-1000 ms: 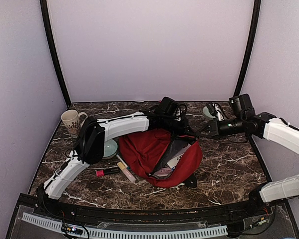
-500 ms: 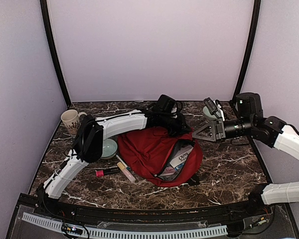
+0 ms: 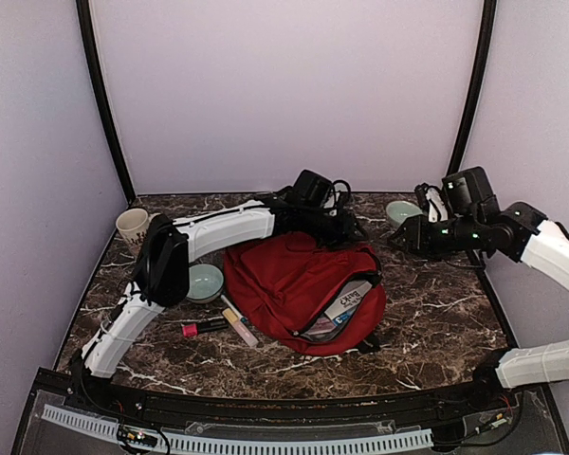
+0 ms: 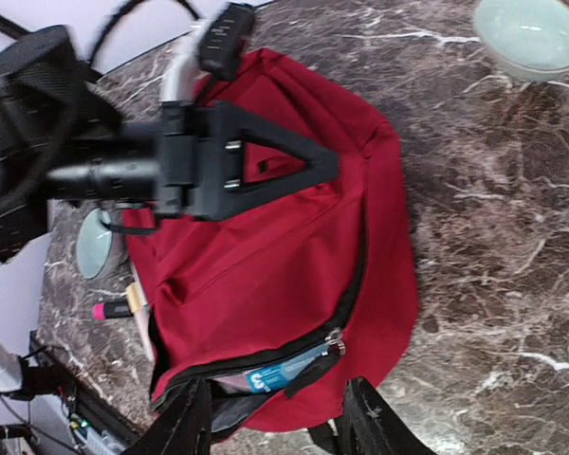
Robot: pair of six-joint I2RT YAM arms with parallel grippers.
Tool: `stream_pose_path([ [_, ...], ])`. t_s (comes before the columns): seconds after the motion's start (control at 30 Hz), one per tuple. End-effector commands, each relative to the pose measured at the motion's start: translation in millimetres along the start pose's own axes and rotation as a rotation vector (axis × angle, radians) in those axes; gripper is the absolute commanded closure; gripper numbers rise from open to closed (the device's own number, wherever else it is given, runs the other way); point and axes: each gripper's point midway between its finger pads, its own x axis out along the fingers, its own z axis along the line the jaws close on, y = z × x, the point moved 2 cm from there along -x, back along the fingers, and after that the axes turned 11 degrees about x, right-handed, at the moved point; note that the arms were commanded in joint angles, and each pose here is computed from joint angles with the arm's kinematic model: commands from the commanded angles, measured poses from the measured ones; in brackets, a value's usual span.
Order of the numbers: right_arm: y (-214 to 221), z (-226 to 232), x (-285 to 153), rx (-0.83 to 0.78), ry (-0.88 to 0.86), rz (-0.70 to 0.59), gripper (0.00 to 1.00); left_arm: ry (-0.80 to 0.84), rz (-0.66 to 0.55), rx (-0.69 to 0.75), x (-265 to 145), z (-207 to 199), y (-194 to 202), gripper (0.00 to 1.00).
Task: Pack the student bag
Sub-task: Zip the student bag into the largest pocket of the bag.
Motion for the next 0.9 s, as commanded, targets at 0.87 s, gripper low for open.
stream_pose_path([
  [0.87,49,-41,53,0.293,-0.034,0.308,0.58,-0.233,0.059,0.637,-159,-79,17,0.46],
])
